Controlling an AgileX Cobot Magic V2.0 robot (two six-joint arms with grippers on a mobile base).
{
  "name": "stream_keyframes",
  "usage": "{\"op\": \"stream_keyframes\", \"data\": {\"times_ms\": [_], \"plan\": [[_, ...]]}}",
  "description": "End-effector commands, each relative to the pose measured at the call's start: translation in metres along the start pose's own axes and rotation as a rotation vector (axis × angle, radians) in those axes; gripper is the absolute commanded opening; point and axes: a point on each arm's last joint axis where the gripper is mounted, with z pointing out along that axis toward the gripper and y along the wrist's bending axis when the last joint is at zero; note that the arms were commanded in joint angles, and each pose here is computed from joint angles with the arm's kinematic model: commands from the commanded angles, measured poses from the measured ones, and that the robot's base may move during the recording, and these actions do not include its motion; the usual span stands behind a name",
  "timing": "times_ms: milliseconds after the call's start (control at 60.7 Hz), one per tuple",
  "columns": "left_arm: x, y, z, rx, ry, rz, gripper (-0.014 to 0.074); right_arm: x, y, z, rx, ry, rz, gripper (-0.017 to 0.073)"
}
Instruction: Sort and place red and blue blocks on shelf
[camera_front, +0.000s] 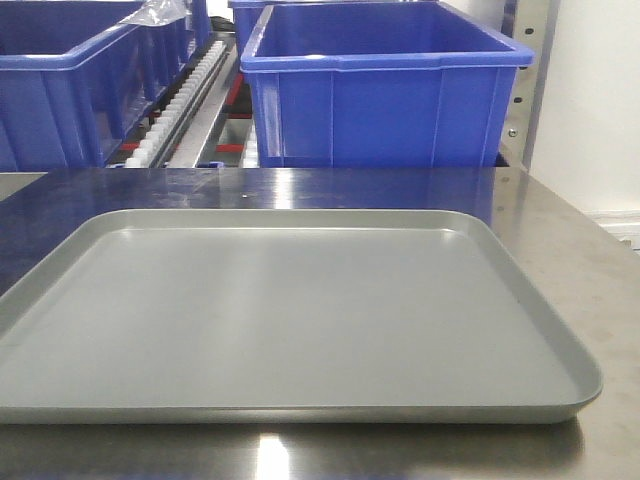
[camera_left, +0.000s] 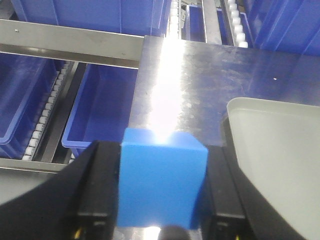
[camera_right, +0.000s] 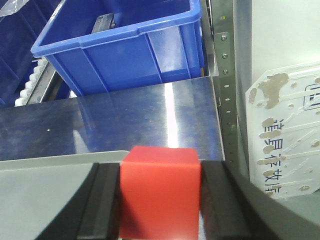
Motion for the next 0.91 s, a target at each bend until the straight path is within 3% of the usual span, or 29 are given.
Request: {"op": "stream_keyframes", "data": {"times_ms": [0, 890], "plan": [[-0.0145, -0.0037, -0.0033, 0.032, -0.093, 0.005, 0.0133, -0.0171, 0.0035, -0.003, -0.017, -0.119, -0.012, 0.0055], [-0.0145, -0.0037, -0.0033, 0.032, -0.093, 0.005, 0.0133, -0.0171, 0.0035, -0.003, -0.017, -0.119, -0.012, 0.0055]]}}
